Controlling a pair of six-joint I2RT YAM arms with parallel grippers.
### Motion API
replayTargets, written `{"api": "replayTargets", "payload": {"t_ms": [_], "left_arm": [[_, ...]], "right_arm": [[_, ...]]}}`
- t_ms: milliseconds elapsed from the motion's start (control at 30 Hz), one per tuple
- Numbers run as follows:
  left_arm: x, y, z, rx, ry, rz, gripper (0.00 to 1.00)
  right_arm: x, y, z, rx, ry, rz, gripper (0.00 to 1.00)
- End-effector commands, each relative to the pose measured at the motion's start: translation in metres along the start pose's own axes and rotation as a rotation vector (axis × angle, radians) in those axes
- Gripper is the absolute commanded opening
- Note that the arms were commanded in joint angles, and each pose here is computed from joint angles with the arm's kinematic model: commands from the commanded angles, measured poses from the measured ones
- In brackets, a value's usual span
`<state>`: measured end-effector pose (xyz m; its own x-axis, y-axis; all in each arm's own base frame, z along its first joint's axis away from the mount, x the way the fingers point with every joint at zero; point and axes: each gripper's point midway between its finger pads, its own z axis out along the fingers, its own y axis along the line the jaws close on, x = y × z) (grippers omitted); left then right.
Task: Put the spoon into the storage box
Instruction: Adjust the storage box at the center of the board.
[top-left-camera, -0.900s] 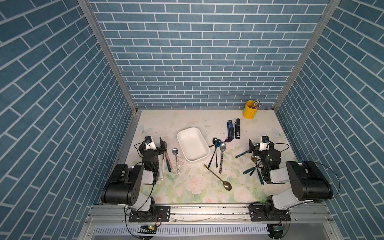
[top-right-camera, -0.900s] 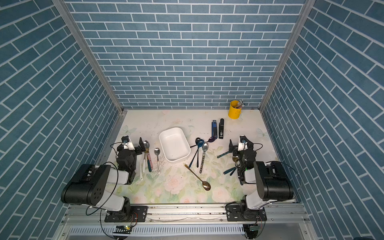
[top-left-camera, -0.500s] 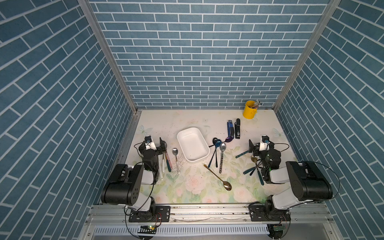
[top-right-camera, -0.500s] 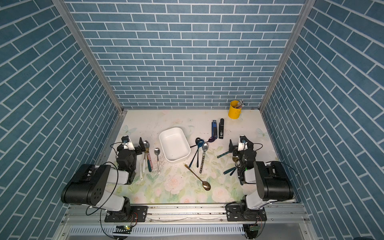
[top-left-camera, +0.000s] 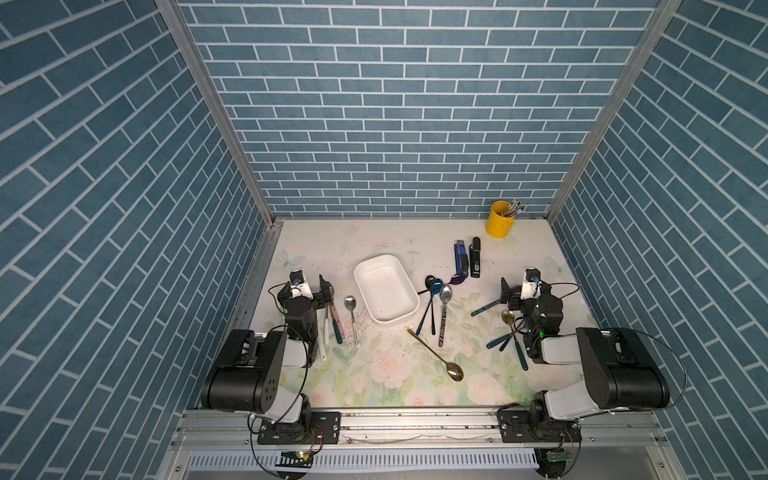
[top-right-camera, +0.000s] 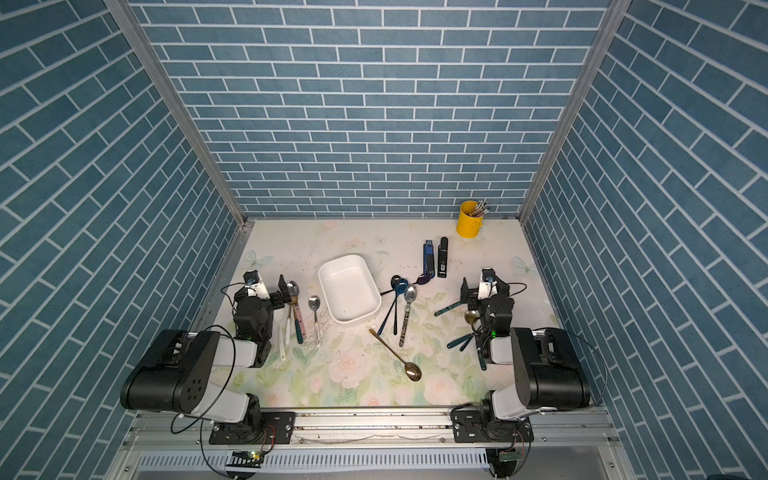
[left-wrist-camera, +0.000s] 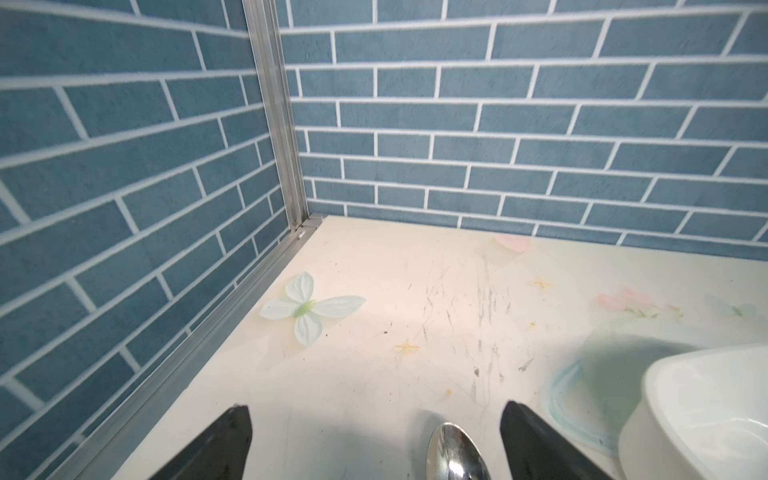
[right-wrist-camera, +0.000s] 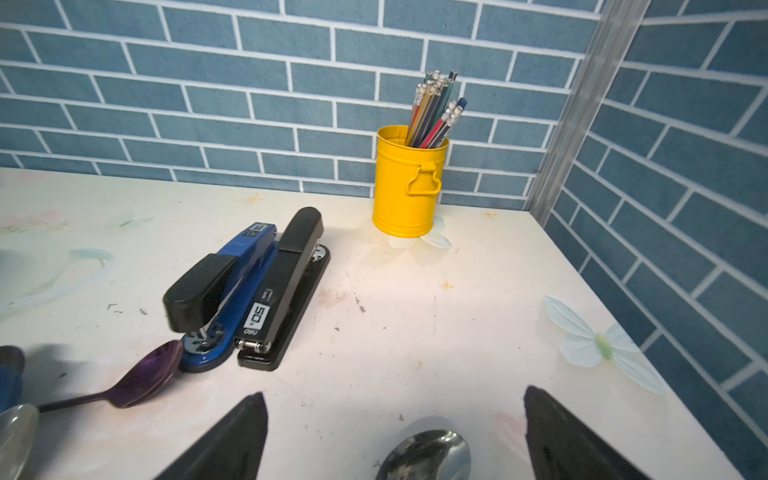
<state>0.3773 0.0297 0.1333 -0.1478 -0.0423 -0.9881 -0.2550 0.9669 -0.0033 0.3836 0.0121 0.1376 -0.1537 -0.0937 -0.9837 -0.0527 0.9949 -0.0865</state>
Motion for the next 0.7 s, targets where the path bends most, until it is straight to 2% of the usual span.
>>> {"api": "replayTargets", "payload": {"t_ms": [0,67,133,300,433,533,667], "left_arm": [[-0.024,0.003,0.019,-0.059,0.069,0.006,1.0],[-0.041,-0.004,0.028,-0.043,0.124,0.004,1.0],[-0.046,-0.015,0.032,-0.006,0.235,-0.019,1.0],[-0.045,-0.052,0.021,0.095,0.506,-0.112,1.0],[-0.025,-0.085,0.002,0.143,0.68,-0.175,1.0],[0.001,-0.113,-0.015,0.19,0.805,-0.183,0.95],[0.027,-0.137,-0.035,0.221,0.895,-0.146,0.92]], "right_arm": [[-0.019,-0.013,0.007,0.058,0.064,0.028,0.91],[-0.028,-0.015,0.012,0.066,0.141,0.034,0.88],[-0.038,-0.014,0.013,0.066,0.213,0.035,0.85],[-0.059,0.008,0.008,0.002,0.345,0.035,0.84],[-0.064,0.041,0.007,-0.061,0.468,0.039,0.82],[-0.061,0.066,0.009,-0.086,0.553,0.055,0.81],[-0.052,0.093,0.006,-0.129,0.632,0.205,0.76]]}}
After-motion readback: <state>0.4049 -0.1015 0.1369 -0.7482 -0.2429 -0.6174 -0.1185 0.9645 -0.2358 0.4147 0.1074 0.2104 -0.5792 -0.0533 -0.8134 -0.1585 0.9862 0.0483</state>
